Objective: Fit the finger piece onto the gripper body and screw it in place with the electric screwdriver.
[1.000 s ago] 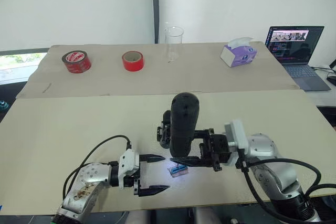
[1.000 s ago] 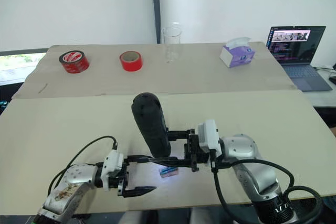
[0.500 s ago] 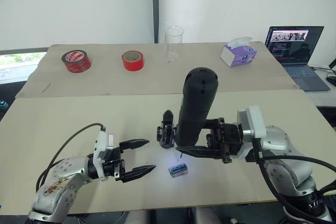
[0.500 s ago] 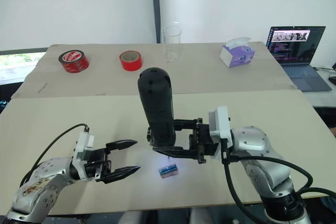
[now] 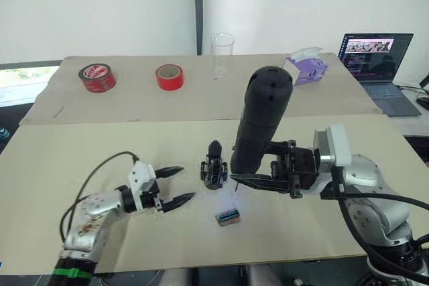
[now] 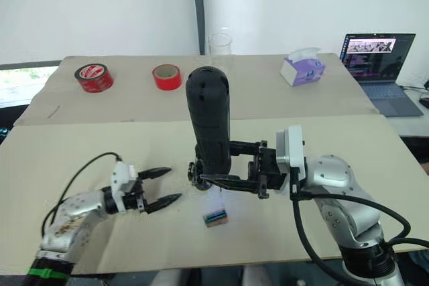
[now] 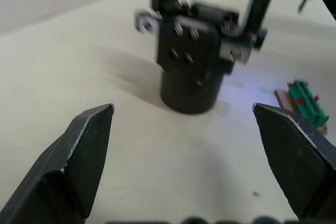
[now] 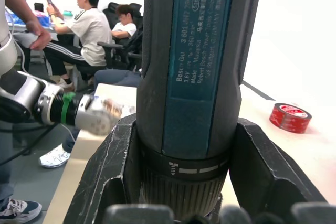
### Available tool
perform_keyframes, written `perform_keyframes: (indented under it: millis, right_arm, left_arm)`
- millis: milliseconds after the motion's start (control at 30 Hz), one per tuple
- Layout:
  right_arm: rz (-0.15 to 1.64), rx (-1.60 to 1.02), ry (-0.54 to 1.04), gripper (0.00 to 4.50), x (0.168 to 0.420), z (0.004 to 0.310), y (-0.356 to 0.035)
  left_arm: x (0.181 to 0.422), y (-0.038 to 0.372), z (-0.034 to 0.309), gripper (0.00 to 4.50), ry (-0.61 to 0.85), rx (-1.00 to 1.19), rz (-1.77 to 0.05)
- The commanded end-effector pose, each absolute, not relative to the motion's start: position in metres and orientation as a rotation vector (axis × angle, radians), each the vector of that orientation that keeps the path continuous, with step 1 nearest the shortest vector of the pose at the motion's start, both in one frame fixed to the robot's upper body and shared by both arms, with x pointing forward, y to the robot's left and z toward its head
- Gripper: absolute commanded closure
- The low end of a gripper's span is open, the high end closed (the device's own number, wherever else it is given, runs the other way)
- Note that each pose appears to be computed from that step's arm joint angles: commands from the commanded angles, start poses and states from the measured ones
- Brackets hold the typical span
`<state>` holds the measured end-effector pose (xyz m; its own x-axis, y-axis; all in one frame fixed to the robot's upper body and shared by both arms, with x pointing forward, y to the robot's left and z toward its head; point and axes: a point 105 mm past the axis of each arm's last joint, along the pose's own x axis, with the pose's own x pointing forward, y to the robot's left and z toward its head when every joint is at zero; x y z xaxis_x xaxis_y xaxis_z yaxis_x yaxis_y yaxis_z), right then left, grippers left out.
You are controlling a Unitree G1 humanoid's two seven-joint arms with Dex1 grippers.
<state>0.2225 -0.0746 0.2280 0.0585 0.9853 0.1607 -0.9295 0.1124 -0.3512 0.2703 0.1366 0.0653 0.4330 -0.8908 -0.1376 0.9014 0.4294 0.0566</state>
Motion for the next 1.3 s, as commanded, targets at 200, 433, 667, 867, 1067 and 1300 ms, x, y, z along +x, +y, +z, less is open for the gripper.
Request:
perform_keyframes:
  millis: [200,433,667,867,1067,1300]
  right_arm:
    - [1.457,-0.192,-0.458,2.57,0.221,0.239,-0.076]
    - [1.452,-0.198,-0.453,2.57,0.222,0.238,-0.075]
    - [1.446,-0.208,-0.444,2.57,0.222,0.235,-0.077]
    - [1.444,-0.215,-0.435,2.57,0.221,0.235,-0.08]
    - [1.461,-0.213,-0.378,2.57,0.214,0.234,-0.088]
    - [1.455,-0.215,-0.358,2.57,0.212,0.234,-0.091]
  left_arm:
    - [0.283,0.098,0.065,0.02,0.015,0.167,-1.186]
    - [0.297,0.084,0.067,0.02,0.002,0.153,-1.147]
    - [0.298,0.083,0.061,0.26,0.032,0.172,-1.178]
    - [0.304,0.092,0.057,2.22,0.048,0.223,-1.23]
    - [0.309,0.085,0.057,2.22,0.049,0.272,-1.425]
    - [0.319,0.081,0.054,2.22,0.048,0.363,-1.488]
